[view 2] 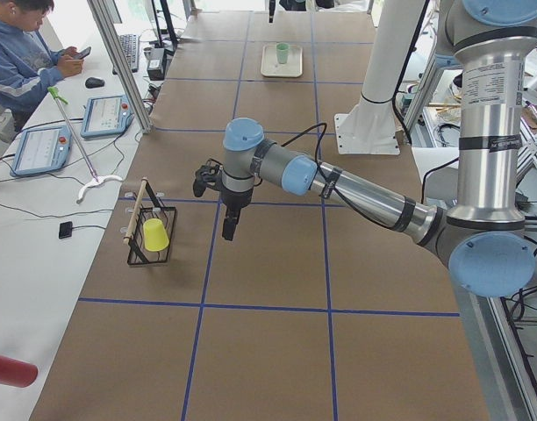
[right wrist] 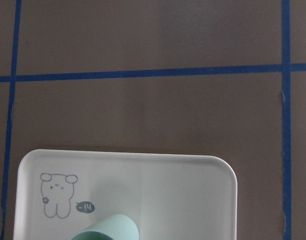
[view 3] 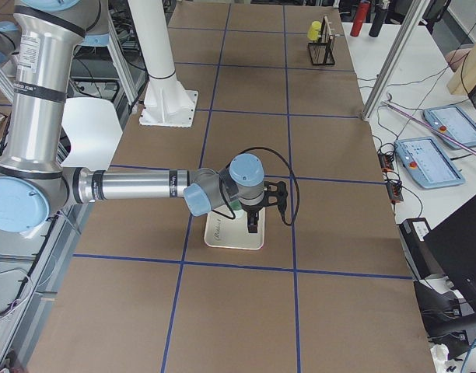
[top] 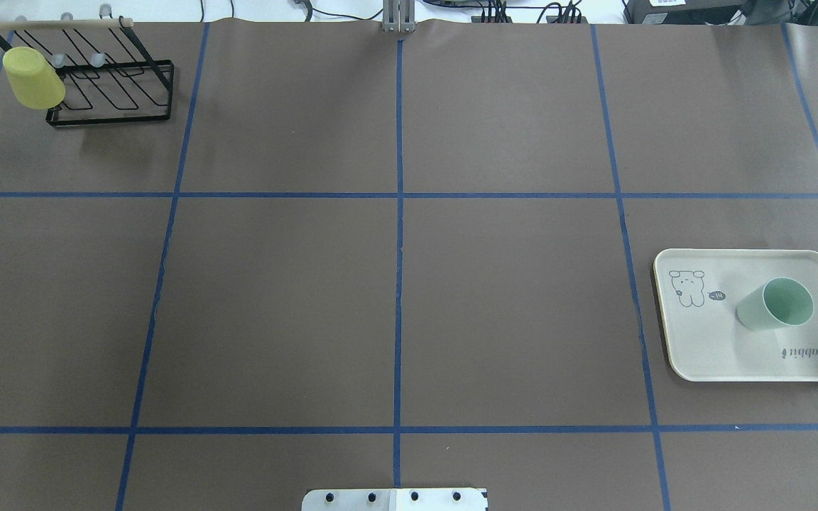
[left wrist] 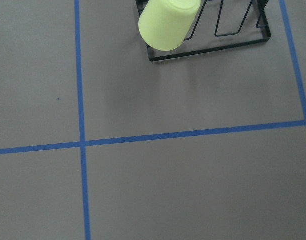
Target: Left arm grabs green cup and hands to right arm on tray
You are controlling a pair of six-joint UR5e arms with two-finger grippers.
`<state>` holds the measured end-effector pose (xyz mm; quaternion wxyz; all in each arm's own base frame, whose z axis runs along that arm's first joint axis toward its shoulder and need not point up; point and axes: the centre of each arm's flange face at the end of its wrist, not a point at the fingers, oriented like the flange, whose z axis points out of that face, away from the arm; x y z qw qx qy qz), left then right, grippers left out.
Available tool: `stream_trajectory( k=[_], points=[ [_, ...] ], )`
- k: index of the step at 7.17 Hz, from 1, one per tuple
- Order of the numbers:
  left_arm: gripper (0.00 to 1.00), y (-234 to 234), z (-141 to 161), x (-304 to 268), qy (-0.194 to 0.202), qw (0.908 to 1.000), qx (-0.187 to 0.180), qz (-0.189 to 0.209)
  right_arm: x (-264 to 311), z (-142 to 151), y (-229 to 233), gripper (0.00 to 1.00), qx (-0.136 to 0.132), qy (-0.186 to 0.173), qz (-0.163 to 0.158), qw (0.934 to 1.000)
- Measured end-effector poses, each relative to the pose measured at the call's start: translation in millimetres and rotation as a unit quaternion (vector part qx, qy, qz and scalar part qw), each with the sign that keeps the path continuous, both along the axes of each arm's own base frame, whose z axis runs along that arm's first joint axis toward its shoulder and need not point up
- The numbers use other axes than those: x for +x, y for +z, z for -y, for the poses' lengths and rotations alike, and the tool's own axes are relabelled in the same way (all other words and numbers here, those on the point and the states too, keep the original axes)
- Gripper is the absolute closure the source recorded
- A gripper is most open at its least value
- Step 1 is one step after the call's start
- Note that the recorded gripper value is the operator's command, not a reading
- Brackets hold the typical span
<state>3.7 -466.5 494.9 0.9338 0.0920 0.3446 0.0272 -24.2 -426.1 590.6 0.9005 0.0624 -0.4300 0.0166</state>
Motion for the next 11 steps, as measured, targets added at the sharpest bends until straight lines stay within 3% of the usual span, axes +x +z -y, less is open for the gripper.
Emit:
stream_trajectory(
  k=[3,8,11],
  points=[
    [0.00,50,-11,-50,0.010,0.9967,-0.039,-0.071,40,24,-7,0.00,0.011,-0.003,-0.035,0.9993],
    [0.00,93,-30,-55,0.007,0.9949,-0.077,-0.065,94,30,-22,0.00,0.006,0.025,-0.046,0.9986],
    [0.00,98,-41,-54,0.008,0.9943,-0.083,-0.067,72,28,-21,0.00,0.005,0.000,-0.047,0.9989]
  ],
)
